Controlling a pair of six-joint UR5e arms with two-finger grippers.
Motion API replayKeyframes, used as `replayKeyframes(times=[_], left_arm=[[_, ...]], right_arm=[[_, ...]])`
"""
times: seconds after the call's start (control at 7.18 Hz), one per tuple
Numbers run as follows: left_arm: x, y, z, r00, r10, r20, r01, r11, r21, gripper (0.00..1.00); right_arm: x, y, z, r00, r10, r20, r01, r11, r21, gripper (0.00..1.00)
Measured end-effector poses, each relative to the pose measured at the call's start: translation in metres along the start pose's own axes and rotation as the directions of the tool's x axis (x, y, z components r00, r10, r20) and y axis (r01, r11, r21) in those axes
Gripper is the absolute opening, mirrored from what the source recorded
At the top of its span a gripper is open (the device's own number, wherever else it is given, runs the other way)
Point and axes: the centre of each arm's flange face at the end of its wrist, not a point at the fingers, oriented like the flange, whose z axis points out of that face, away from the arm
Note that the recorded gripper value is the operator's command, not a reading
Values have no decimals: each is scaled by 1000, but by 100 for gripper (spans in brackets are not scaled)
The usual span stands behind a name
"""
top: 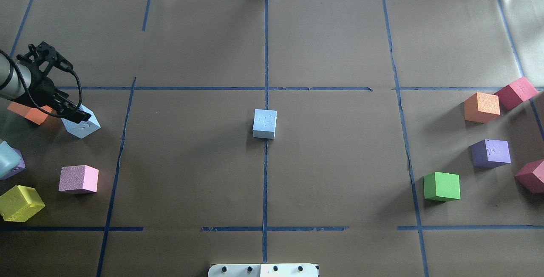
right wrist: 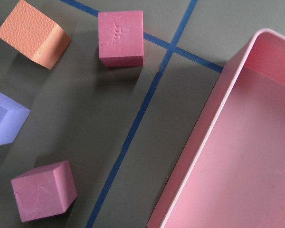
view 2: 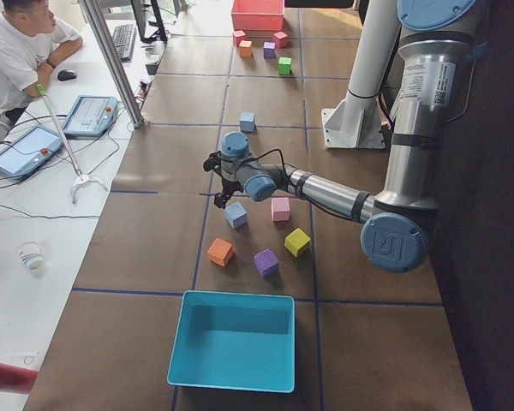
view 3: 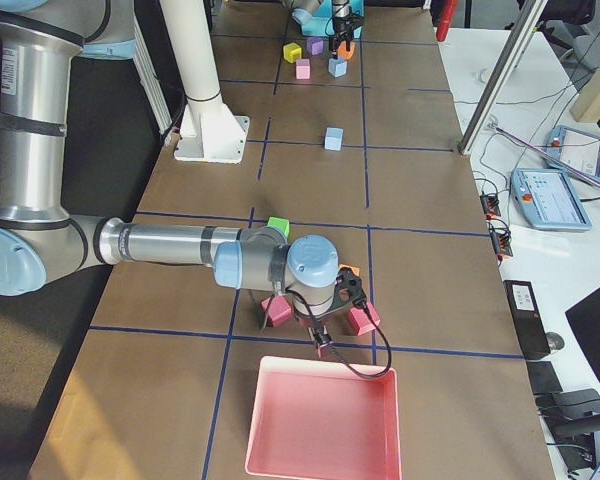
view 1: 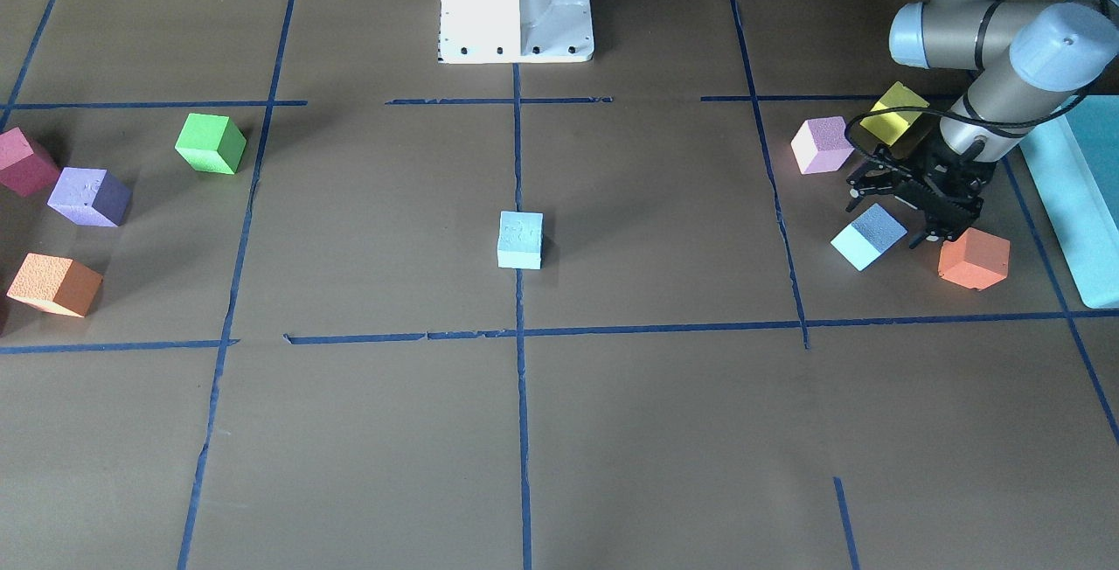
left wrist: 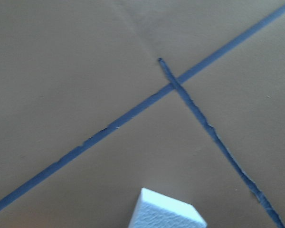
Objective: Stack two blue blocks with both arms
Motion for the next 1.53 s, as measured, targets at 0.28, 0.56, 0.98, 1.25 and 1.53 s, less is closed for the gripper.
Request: replayKeyframes(times=[0.28,0.56,0.98,1.25,1.53], left_arm=[[4,3,7,998,57,-12,-57,998,-16,100],[0,7,11,993,114,-14,-114,993,-29,100],[-7,13,18,993,117,-9,-118,992,-47,100],[-15,17,29,995,100,-3,-100,993,-68,100],[-23,20,43,997,74,2,-73,993,-89,90]], right_arm=[[4,16,1,999,39,14,-39,999,6,100],[4,20,2,999,46,18,-46,999,5,100],[5,22,3,999,50,19,-50,999,2,100],[5,24,4,998,51,20,-51,999,1,100],[5,24,4,998,53,21,-53,999,0,100]])
